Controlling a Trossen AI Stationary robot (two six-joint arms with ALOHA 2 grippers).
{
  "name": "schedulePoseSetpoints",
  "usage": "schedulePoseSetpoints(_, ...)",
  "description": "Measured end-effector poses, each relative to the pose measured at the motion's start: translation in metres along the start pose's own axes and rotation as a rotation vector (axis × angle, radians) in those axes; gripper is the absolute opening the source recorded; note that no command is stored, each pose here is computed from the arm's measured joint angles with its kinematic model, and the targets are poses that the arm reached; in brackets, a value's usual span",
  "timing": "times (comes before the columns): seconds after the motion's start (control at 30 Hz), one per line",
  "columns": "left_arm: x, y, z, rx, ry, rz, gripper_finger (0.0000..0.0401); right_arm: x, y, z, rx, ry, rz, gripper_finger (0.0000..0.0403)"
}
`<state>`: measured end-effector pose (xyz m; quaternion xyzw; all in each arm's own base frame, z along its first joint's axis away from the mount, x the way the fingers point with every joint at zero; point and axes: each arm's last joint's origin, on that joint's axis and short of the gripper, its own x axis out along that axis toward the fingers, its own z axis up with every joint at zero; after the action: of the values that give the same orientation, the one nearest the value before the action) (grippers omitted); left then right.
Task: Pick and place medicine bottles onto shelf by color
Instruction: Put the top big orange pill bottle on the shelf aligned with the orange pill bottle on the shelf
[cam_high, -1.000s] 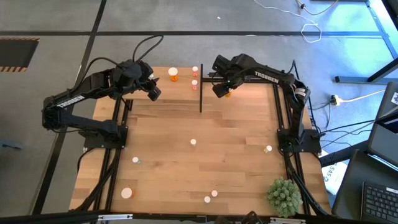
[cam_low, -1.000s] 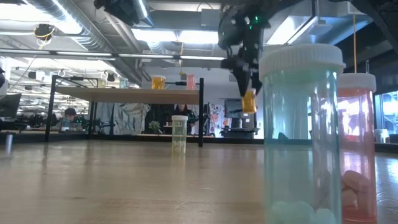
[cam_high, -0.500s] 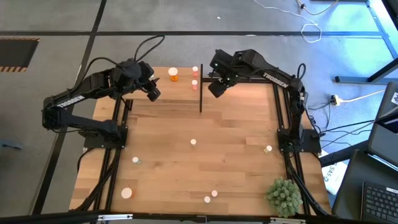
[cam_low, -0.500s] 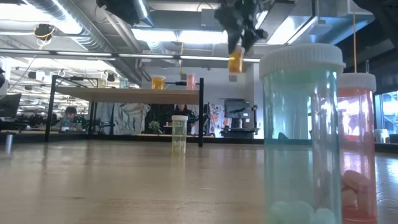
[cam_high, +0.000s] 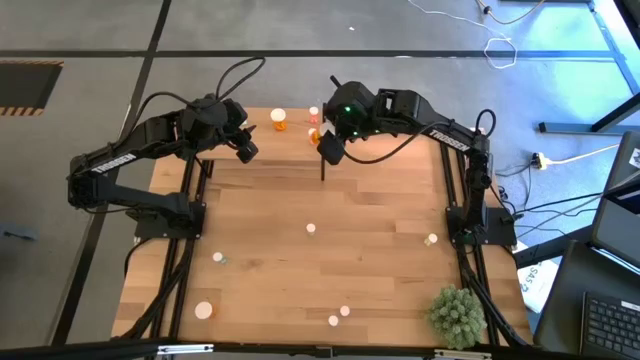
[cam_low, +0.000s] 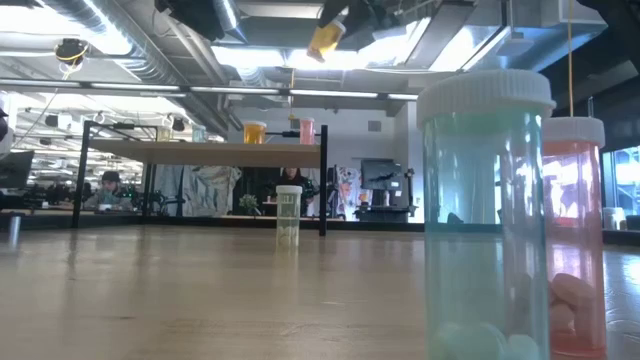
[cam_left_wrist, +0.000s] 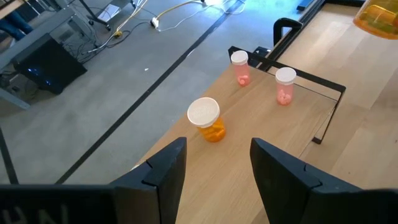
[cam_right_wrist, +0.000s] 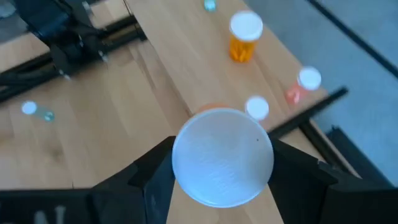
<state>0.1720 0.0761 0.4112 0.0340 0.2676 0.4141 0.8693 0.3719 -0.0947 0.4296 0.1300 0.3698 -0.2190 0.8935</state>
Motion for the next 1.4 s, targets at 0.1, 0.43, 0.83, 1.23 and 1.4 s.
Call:
schedulePoseSetpoints(0.1,0.0,0.0,0.0,-0.001,-0.001,0.0,0.0173,0.003,0.003,0.002,-0.029,-0.025,0.008,0.0221)
schedulePoseSetpoints(0.43,0.0,-0.001,0.002,-0.011,-0.021,-0.003,0.0173,0.002,0.012,0.009,-0.117,-0.113,0.037,0.0222)
schedulePoseSetpoints(0.83,-0.003,-0.012,0.012,0.261,-0.185,-0.386,0.0173,0.0,0.016,0.016,-0.227,-0.2,0.005,0.0222)
schedulePoseSetpoints(1.23,-0.004,-0.012,0.025,0.302,-0.328,-0.399,0.0173,0.0,0.017,0.017,-0.264,-0.207,0.004,0.0222)
schedulePoseSetpoints(1.4,-0.003,-0.012,0.025,0.293,-0.318,-0.369,0.0173,0.0,0.017,0.017,-0.262,-0.208,0.004,0.0222)
